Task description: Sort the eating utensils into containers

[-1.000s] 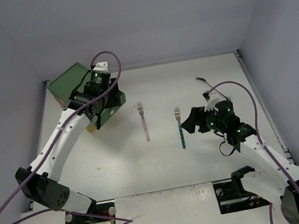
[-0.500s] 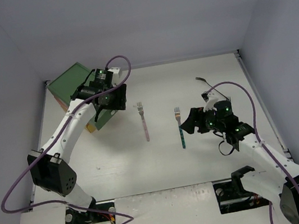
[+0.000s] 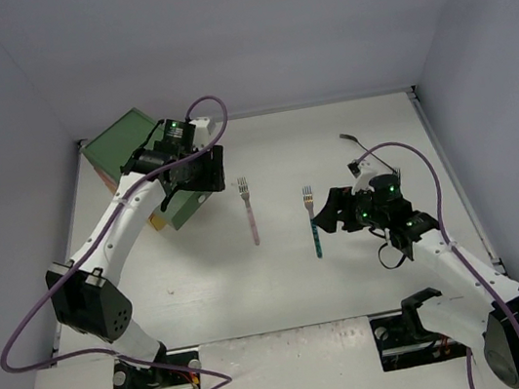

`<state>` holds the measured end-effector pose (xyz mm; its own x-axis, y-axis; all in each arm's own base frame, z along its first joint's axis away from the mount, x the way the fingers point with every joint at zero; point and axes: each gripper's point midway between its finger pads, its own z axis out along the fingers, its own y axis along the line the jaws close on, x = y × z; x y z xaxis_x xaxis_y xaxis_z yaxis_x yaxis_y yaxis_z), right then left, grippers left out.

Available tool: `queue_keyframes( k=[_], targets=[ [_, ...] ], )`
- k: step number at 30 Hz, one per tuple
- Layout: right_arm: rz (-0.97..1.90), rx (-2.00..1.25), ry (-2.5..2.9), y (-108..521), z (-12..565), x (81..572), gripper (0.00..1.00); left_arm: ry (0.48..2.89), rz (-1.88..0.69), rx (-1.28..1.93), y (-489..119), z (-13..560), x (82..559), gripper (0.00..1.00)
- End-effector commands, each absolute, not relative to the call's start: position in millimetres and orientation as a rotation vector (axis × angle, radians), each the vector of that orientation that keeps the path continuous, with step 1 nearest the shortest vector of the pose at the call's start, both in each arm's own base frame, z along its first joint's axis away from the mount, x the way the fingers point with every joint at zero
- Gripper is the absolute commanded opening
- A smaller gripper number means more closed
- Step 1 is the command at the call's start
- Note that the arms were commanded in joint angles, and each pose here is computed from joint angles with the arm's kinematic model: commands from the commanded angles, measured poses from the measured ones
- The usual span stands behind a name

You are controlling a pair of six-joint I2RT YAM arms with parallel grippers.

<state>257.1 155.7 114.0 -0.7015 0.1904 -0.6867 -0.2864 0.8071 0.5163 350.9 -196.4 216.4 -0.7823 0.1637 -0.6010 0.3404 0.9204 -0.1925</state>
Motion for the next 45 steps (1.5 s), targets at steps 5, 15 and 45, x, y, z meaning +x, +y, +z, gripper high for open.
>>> queue_keyframes(
  k=[5, 15, 45],
  targets=[
    [0.774, -0.079, 2.135, 156.0, 134.7, 273.9, 0.75, 2.318, -0.437, 0.329, -194.8, 276.7, 346.4, 0.53],
    [0.669, -0.038, 2.132, 142.5, 139.2, 283.6, 0.75, 2.058, -0.347, 0.180, -192.1, 376.7, 351.2, 0.57],
    [0.522, 0.195, 2.085, 102.4, 139.3, 274.9, 0.74, 2.403, 0.085, -0.081, -293.1, 120.6, 367.4, 0.53]
  ],
)
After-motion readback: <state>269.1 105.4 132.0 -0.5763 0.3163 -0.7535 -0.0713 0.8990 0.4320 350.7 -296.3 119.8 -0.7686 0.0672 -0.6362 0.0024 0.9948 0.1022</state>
